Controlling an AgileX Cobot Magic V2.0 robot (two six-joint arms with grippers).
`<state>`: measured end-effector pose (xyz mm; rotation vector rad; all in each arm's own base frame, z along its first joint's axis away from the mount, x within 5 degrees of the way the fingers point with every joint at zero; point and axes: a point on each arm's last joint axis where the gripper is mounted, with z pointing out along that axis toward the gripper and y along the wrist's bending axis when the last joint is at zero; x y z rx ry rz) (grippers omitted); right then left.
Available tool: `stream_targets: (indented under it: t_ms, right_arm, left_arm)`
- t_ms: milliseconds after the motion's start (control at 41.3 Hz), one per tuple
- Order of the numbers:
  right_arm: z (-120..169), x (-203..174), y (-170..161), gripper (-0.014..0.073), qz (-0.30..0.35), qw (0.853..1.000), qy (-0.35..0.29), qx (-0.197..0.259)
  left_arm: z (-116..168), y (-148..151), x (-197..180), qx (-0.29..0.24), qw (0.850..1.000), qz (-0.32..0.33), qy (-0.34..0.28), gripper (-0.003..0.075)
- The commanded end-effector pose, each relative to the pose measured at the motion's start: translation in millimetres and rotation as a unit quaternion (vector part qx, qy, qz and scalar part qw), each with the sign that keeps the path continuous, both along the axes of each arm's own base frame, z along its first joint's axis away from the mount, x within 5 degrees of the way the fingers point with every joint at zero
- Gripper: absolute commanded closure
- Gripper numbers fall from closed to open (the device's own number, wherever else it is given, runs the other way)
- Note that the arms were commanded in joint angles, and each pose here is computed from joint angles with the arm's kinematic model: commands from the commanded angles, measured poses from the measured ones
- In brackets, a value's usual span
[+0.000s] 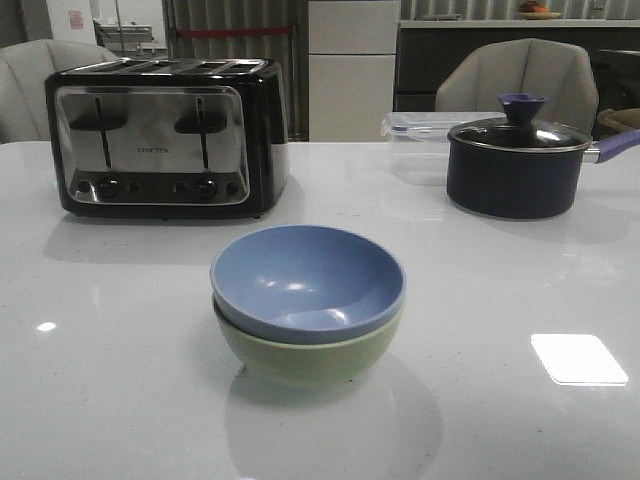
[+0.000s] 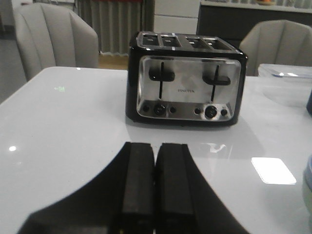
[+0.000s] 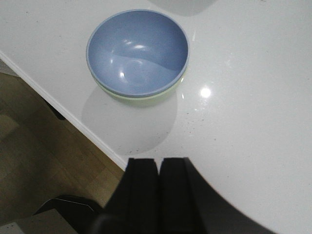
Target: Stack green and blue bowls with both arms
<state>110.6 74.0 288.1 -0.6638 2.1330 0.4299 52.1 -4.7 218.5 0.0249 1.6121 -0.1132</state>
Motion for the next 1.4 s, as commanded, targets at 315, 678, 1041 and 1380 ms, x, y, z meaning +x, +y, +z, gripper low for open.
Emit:
stream_targets:
  t_ms: [315, 678, 1041, 1380]
  right_arm:
    - [14, 5, 1, 0.0538, -0.008, 0.999, -0.045, 0.019]
    - [14, 5, 1, 0.0538, -0.008, 0.999, -0.045, 0.019]
    - [14, 5, 1, 0.0538, -0.008, 0.999, -0.045, 0.019]
    - [14, 5, 1, 0.0538, -0.008, 0.999, -0.045, 0.019]
  left_arm:
    - [-4, 2, 2, 0.008, 0.996, 0.016, -0.087, 0.0627]
    - [4, 2, 0, 0.024, 0.991, 0.018, -0.132, 0.0627]
    - [3, 2, 1, 0.024, 0.991, 0.017, -0.129, 0.0627]
    - [3, 2, 1, 0.024, 0.991, 0.017, -0.128, 0.0627]
